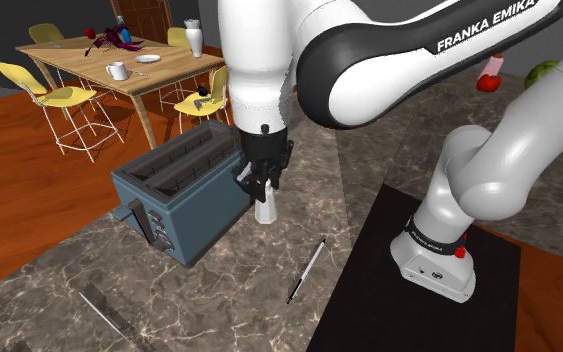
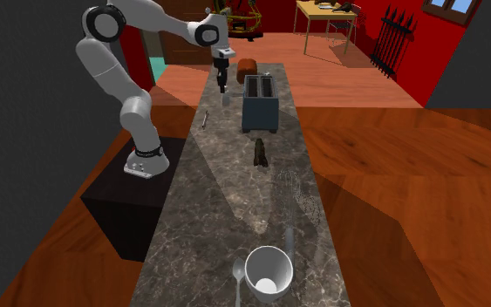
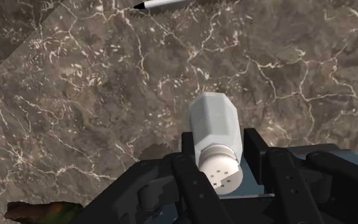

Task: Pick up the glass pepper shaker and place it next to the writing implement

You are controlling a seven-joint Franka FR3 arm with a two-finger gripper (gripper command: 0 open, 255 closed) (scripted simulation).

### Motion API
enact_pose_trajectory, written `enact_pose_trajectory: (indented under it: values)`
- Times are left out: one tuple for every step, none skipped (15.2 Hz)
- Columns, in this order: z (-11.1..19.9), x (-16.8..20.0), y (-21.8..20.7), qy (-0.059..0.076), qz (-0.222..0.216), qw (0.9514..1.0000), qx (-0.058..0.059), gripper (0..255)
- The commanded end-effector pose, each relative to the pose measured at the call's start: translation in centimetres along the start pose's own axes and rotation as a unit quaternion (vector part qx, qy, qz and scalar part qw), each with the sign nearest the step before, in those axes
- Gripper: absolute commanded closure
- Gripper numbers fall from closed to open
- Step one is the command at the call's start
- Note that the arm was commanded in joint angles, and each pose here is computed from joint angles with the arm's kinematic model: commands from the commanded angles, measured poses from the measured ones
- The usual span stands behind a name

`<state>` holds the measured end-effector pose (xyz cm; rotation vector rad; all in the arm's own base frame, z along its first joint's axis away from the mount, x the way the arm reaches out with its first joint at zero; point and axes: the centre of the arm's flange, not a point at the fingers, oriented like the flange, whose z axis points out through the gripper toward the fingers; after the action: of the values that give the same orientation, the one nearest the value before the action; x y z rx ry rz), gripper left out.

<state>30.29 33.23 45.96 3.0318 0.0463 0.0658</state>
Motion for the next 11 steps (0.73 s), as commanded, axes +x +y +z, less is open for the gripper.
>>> enact_pose_trajectory:
  values:
    - [1.1, 0.0, 0.0, 0.0, 0.0, 1.0, 0.0, 255]
    - [1.6, 0.0, -0.1, 0.0, 0.0, 1.0, 0.0, 255]
    - [2.1, -0.1, -0.1, 0.0, 0.0, 1.0, 0.0, 255]
    - [2.6, -0.1, -0.2, 0.0, 0.0, 1.0, 0.0, 255]
    - [3.2, -0.1, -0.2, 0.0, 0.0, 1.0, 0.0, 255]
    - [3.7, -0.1, -0.3, 0.0, 0.0, 1.0, 0.0, 255]
    - [4.2, -0.1, -0.3, 0.0, 0.0, 1.0, 0.0, 255]
    - [4.7, -0.2, -0.4, 0.0, 0.0, 1.0, 0.0, 255]
    - [5.3, -0.2, -0.5, 0.0, 0.0, 1.0, 0.0, 255]
    - [5.8, -0.2, -0.5, 0.0, 0.0, 1.0, 0.0, 255]
    - [6.3, -0.2, -0.6, 0.0, 0.0, 1.0, 0.0, 255]
